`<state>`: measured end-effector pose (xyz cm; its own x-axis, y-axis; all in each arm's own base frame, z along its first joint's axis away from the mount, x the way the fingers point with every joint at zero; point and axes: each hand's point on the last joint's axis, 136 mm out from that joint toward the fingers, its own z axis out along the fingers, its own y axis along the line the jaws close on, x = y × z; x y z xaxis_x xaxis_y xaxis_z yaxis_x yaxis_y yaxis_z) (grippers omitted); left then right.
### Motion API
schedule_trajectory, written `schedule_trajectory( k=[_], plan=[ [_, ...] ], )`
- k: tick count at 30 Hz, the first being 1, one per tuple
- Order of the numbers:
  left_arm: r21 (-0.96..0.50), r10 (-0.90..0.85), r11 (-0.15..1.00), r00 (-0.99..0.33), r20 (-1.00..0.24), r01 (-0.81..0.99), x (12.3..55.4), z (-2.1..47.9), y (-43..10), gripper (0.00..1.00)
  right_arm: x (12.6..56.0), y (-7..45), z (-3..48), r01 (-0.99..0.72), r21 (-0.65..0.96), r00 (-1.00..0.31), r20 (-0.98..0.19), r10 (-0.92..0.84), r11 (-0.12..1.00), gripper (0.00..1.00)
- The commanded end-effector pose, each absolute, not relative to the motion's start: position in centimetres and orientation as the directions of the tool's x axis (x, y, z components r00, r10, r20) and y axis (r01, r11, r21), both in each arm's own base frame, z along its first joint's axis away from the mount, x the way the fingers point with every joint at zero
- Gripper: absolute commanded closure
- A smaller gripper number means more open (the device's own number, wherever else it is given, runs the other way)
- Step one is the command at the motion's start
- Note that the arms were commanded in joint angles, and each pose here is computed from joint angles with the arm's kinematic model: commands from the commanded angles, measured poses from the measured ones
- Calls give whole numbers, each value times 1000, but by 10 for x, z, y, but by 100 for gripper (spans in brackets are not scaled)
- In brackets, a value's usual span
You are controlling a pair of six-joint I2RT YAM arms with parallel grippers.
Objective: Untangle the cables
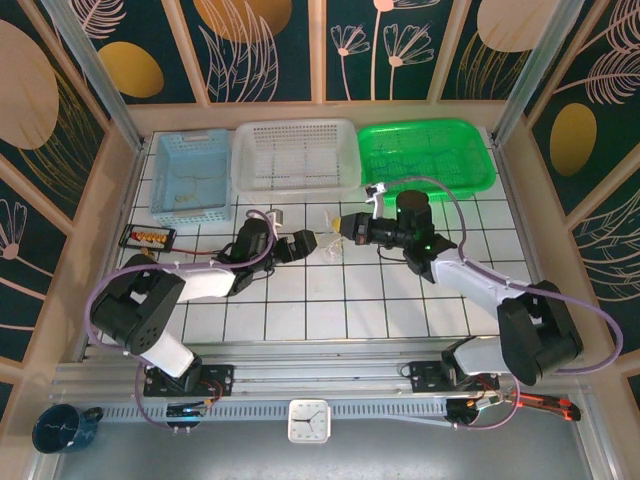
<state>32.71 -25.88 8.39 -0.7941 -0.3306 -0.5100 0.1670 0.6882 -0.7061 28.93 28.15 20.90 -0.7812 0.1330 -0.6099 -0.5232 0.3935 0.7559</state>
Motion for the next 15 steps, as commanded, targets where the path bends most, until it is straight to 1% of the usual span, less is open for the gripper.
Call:
schedule_trajectory(
  k=[1, 15],
  plan=[
    [-712, -341, 671, -766, -544, 207, 334, 102, -262, 1, 288, 285, 217, -550, 761, -772, -621, 138, 344, 100],
    [-766, -359, 583, -761, -541, 269, 365, 122, -296, 1, 275, 297, 234, -569, 775, -775, -617, 137, 276, 100]
  ],
)
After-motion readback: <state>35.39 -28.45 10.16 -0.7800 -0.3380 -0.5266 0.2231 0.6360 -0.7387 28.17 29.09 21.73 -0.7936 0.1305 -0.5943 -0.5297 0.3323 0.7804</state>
